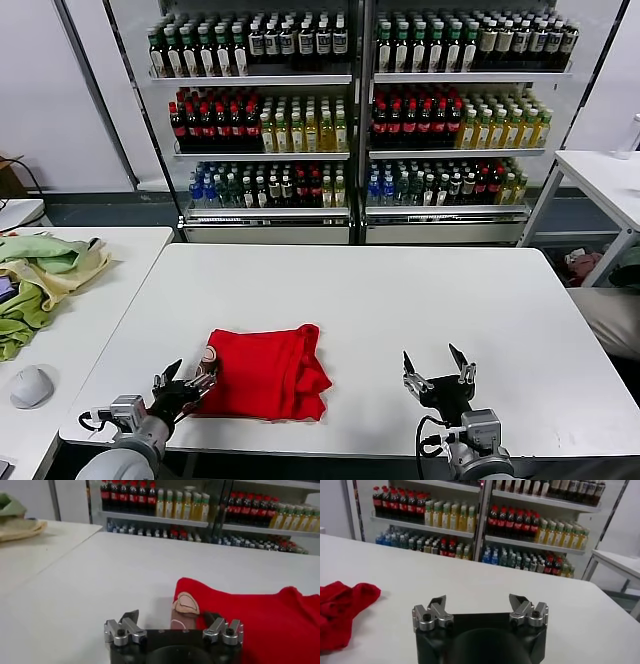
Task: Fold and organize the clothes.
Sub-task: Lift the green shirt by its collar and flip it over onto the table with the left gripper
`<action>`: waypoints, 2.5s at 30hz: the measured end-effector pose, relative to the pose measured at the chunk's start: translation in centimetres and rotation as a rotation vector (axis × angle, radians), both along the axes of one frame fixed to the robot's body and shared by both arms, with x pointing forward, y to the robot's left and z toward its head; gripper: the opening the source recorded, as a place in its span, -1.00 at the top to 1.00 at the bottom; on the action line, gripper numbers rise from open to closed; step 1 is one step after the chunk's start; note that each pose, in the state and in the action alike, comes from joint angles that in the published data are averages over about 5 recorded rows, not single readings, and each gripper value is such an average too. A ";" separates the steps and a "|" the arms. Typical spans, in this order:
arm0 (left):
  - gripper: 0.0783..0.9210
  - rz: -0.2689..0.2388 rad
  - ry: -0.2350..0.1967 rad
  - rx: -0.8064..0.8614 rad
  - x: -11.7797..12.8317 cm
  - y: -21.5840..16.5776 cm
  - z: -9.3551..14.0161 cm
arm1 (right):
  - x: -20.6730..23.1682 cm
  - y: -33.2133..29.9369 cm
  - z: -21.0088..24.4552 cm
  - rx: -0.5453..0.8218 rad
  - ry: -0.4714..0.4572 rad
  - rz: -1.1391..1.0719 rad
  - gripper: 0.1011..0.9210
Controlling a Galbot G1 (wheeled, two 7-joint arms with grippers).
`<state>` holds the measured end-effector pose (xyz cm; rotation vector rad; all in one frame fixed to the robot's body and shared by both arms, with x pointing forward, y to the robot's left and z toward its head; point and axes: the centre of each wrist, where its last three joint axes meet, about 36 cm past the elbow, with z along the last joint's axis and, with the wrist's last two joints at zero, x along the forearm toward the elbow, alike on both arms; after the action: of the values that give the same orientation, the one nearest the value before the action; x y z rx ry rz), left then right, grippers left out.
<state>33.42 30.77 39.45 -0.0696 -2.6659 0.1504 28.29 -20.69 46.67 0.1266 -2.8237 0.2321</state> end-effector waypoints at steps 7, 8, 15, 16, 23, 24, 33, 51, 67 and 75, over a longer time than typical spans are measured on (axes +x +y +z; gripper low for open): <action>-0.35 -0.007 0.006 -0.033 0.1 0.2 -0.3 | 0.0 0.1 -0.2 -0.004 0.002 0.005 -0.76; -0.26 -0.010 0.007 -0.038 0.1 0.2 -0.3 | 0.0 0.0 -0.2 -0.006 0.003 0.006 -0.76; 0.21 -0.022 0.018 -0.073 0.1 -0.2 -0.9 | -0.1 0.0 0.0 -0.010 0.001 0.008 -0.76; 0.27 -0.023 0.019 -0.076 0.1 -0.2 -0.9 | -0.2 0.0 0.0 -0.010 0.001 0.008 -0.76; 0.74 -0.027 0.011 -0.085 0.1 -0.3 -1.1 | -0.3 0.0 0.2 -0.009 -0.004 0.007 -0.76; 0.78 -0.025 0.007 -0.085 0.0 -0.3 -1.1 | -0.3 0.0 0.3 -0.010 -0.006 0.007 -0.76; 0.84 0.015 -0.093 -0.073 -1.0 0.9 3.4 | -0.1 -0.1 0.7 -0.010 -0.021 0.008 -0.76; 0.84 0.076 -0.200 -0.075 -2.4 -0.5 12.3 | 0.2 -0.4 0.6 -0.009 -0.029 -0.008 -0.76; 0.84 -0.027 -0.160 -0.186 -0.4 -18.9 5.0 | 0.7 0.2 0.3 -0.010 -0.024 0.007 -0.76; 0.84 0.007 -0.238 -0.119 1.4 -22.6 4.5 | 0.8 0.1 0.3 -0.010 -0.029 0.005 -0.76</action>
<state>34.81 8.12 43.96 -0.1229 -2.8923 0.3215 29.11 -20.55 47.01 0.1293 -2.8506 0.2505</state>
